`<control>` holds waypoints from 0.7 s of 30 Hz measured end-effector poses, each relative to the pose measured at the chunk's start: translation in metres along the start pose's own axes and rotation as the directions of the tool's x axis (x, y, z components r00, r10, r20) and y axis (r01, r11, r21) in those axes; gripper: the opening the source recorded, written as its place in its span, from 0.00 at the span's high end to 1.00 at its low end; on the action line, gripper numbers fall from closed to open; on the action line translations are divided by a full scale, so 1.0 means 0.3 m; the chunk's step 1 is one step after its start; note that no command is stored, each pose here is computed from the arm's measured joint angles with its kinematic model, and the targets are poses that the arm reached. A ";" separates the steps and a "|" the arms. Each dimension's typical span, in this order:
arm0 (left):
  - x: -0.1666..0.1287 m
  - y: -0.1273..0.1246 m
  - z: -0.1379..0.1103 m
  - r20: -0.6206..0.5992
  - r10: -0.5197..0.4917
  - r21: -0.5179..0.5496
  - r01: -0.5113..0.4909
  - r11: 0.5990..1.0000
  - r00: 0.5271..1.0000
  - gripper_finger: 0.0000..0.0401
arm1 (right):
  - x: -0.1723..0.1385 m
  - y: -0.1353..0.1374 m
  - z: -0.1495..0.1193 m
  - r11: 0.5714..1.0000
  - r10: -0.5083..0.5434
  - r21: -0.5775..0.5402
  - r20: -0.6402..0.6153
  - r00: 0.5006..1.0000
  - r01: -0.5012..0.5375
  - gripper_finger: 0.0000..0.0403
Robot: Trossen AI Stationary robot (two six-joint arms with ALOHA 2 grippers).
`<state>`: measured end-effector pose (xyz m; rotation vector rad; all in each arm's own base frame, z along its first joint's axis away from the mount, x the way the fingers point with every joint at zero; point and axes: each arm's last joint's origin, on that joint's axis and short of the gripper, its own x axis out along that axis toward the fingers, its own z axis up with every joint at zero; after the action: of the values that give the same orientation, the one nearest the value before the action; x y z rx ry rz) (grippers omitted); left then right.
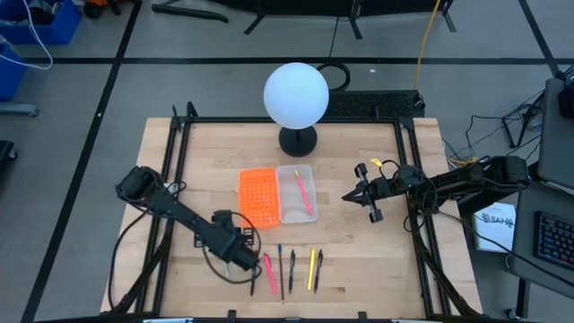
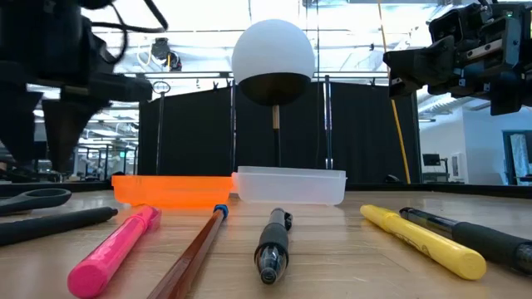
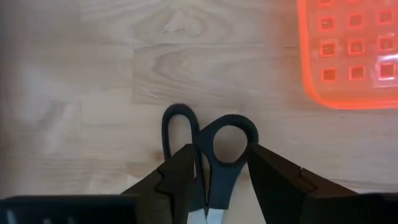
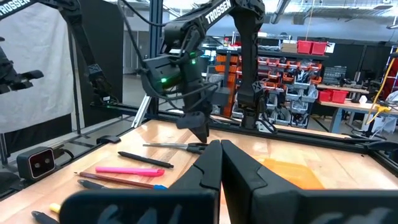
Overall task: Pick & place school supplies into a supply box
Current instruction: Put the black scissors into the supply box
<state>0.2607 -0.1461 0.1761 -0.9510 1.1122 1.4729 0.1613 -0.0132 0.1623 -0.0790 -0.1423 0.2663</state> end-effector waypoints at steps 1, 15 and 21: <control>-0.004 -0.001 0.007 -0.013 0.001 0.012 -0.001 1.000 1.000 0.61 | 0.000 0.000 0.000 1.000 0.000 0.000 0.000 1.000 0.000 1.00; -0.087 0.049 0.031 -0.047 -0.100 0.276 0.109 0.955 0.994 0.61 | 0.000 0.000 -0.003 1.000 0.001 -0.006 -0.008 1.000 -0.001 1.00; -0.098 0.086 0.018 -0.212 0.060 0.275 0.000 0.962 0.975 0.61 | 0.000 0.000 -0.003 1.000 0.001 -0.007 -0.009 1.000 -0.001 1.00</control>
<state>0.2404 -0.1500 0.2096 -0.9175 1.4550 1.2177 0.1614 -0.0132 0.1615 -0.0869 -0.1346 0.2660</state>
